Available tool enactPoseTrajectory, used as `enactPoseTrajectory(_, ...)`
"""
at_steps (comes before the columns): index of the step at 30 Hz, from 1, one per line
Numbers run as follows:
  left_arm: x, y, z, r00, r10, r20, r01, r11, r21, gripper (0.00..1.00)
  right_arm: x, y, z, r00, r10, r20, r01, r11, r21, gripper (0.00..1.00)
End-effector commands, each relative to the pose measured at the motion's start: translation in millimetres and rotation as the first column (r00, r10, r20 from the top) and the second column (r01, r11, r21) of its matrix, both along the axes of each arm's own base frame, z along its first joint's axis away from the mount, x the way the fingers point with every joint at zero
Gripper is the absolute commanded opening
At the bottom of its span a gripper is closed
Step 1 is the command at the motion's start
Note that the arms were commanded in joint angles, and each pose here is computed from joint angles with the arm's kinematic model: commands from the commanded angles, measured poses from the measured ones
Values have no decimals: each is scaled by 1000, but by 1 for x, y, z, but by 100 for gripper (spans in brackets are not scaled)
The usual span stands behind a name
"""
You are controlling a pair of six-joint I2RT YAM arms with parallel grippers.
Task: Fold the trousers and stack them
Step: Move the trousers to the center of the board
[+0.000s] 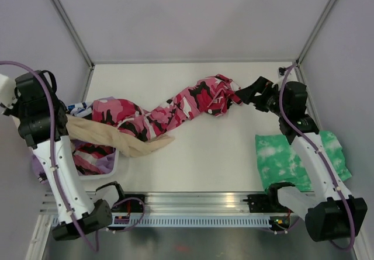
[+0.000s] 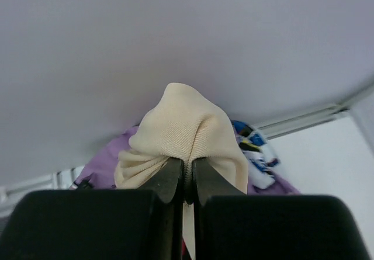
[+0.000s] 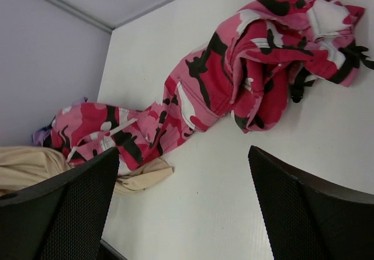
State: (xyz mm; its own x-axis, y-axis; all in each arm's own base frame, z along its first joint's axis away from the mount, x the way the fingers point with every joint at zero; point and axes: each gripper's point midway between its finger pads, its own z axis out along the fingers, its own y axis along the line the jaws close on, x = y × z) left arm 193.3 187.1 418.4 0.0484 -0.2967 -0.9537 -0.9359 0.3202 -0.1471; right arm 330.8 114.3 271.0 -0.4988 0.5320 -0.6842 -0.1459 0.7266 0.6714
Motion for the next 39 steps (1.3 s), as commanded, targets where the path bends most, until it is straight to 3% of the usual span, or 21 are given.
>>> enactPoseTrajectory(1,-9,26,-86,992,107,-61,-117,974,-194,2,10,35,45,967,190,171,-184,982,-52,98)
enactPoseTrajectory(5,-14,24,-170,987,124,-101,-153,913,-379,2,16,51,40,955,253,156,-225,958,-177,98)
enactPoseTrajectory(8,3,5,-202,997,-18,-76,-18,890,-455,3,15,59,32,952,274,138,-247,952,-182,98)
enactPoseTrajectory(9,12,-6,-207,992,-114,-54,74,873,-482,10,15,61,27,951,280,131,-256,951,-174,98)
enactPoseTrajectory(12,16,-28,-205,968,-251,-13,212,844,-492,79,14,66,20,951,287,114,-270,952,-144,98)
enactPoseTrajectory(13,16,-33,-183,958,-285,20,262,850,-457,84,13,67,19,952,287,110,-271,953,-139,98)
enactPoseTrajectory(15,13,-54,-159,921,-387,35,363,825,-432,87,14,67,19,953,283,108,-268,954,-133,98)
enactPoseTrajectory(17,15,-80,-104,869,-484,106,490,809,-325,89,17,67,16,958,271,99,-257,957,-133,98)
enactPoseTrajectory(20,20,-116,-84,785,-602,150,615,724,-313,89,28,64,12,968,240,78,-228,964,-136,98)
enactPoseTrajectory(22,37,-154,-109,670,-716,197,723,569,-393,88,35,66,13,970,236,63,-226,966,-128,98)
enactPoseTrajectory(24,44,-183,-131,601,-761,243,765,461,-450,86,38,68,16,970,236,60,-228,967,-117,98)
enactPoseTrajectory(25,48,-209,-150,530,-813,240,795,377,-475,85,37,68,18,970,233,66,-224,968,-116,98)
enactPoseTrajectory(27,48,-241,-162,453,-855,251,819,288,-496,84,37,64,15,976,209,61,-201,973,-115,98)
enactPoseTrajectory(28,42,-275,-166,345,-904,252,845,182,-503,81,33,62,19,978,196,74,-188,976,-110,98)
enactPoseTrajectory(30,39,-295,-173,334,-924,188,830,193,-523,81,29,59,10,982,178,69,-170,980,-103,98)
enactPoseTrajectory(31,22,-331,-185,219,-970,109,822,123,-557,81,25,58,12,983,166,74,-159,983,-88,98)
enactPoseTrajectory(32,28,-323,-193,277,-961,-4,819,238,-523,82,24,56,8,987,147,67,-142,986,-84,98)
enactPoseTrajectory(33,15,-343,-200,233,-971,-54,817,225,-530,83,19,54,3,988,140,60,-135,988,-78,98)
enactPoseTrajectory(35,15,-329,-237,297,-909,-293,750,412,-518,88,17,51,-1,993,111,47,-108,992,-69,98)
enactPoseTrajectory(37,15,-330,-264,311,-864,-397,719,487,-497,90,11,48,-3,994,103,44,-99,992,-72,98)
enactPoseTrajectory(39,22,-336,-283,326,-858,-398,720,498,-483,92,8,43,-3,996,81,44,-77,993,-93,98)
